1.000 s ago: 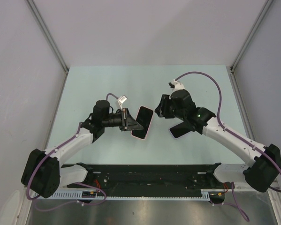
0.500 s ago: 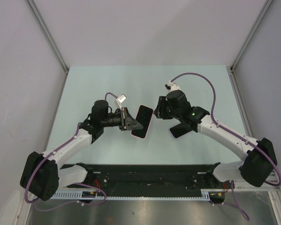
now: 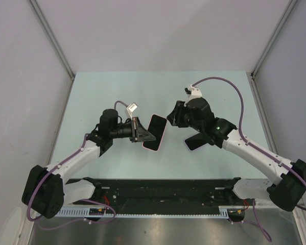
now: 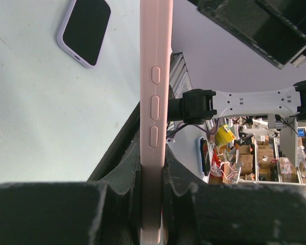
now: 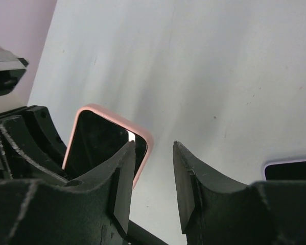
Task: Take the phone out of the phone case
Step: Remove the phone case from the phone.
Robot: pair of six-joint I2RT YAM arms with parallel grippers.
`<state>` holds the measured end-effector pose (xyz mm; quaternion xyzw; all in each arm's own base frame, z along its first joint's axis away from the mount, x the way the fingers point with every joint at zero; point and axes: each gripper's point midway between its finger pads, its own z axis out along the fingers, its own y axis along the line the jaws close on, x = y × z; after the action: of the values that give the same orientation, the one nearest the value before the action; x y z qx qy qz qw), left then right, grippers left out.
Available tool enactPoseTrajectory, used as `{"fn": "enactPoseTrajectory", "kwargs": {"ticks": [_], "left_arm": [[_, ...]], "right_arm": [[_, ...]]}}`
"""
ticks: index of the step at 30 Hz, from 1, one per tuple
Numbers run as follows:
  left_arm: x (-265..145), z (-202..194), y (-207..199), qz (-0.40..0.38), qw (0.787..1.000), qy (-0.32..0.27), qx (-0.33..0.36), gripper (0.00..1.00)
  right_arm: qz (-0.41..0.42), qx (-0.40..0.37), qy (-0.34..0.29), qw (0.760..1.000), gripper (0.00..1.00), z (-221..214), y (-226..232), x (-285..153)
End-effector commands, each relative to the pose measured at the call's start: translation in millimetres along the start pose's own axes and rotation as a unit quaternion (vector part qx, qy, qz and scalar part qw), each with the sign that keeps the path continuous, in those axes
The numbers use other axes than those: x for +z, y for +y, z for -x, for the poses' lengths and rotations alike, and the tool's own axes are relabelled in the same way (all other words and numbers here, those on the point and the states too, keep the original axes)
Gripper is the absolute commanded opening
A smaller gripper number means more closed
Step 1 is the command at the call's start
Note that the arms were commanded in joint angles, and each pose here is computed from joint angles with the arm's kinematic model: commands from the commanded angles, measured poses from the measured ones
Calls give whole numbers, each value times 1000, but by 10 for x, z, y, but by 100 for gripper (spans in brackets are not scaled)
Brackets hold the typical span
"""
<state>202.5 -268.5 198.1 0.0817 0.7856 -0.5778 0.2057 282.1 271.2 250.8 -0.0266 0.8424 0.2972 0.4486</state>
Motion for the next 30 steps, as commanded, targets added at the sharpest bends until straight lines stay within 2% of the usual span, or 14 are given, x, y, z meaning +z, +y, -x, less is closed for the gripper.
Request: {"fn": "enactPoseTrajectory", "kwargs": {"ticks": [1,6,16,24,30], "left_arm": [[-56,65,-250,-40,998,-12,38,0],[-81,75,-303,-44,998,-15,42,0],[-125,103,-449,-61,996,-16,58,0],[-164,102,-546,-72,995,-15,67,0],[-178,120,-613,-82,994,-16,73,0]], "right_arm": [[-1,3,3,1000,41,5,61,113],[-55,-3,24,998,39,-153,-169,216],[-70,-7,45,997,37,-293,-240,310],[-128,-27,70,989,37,-477,-501,361],[-113,-28,91,989,37,-589,-465,451]]}}
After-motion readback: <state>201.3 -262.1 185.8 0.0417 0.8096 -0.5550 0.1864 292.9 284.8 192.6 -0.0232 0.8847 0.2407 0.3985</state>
